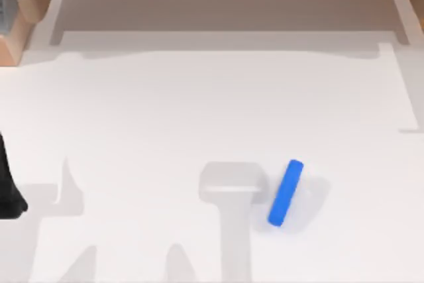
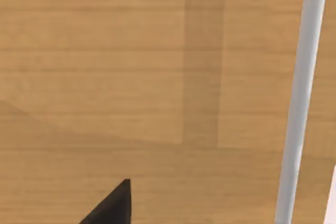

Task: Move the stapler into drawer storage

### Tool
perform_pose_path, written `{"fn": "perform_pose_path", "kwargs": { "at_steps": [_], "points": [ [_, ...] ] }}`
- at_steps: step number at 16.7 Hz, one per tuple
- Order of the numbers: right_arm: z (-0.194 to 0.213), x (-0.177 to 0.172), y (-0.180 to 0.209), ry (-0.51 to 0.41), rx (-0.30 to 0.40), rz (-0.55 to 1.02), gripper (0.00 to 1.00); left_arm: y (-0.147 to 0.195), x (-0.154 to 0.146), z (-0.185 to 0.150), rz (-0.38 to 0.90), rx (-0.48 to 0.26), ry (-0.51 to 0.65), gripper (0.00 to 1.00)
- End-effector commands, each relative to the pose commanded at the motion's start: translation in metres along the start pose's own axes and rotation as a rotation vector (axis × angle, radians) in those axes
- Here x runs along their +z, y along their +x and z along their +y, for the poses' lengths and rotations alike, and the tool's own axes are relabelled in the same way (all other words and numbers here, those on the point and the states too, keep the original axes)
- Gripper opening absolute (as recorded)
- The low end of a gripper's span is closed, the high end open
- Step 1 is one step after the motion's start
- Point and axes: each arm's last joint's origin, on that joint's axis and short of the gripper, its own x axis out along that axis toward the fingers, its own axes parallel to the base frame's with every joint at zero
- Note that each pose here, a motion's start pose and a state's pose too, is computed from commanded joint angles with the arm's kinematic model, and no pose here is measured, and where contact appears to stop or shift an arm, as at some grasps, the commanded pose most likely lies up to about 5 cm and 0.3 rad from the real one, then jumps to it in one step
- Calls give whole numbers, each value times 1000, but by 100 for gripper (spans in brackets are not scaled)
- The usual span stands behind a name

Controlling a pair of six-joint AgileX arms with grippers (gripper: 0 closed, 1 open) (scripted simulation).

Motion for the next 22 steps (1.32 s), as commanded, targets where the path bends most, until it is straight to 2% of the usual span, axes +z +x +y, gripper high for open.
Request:
{"fn": "perform_pose_path", "kwargs": {
  "at_steps": [14, 17, 22],
  "points": [
    [1, 1, -18, 2, 2, -4, 100, 0, 0, 0, 0, 0, 0, 100],
    [-3, 4, -14, 8, -12, -59, 100, 0, 0, 0, 0, 0, 0, 100],
    [-14, 19, 0, 123, -3, -242, 100, 0, 0, 0, 0, 0, 0, 100]
  ]
}}
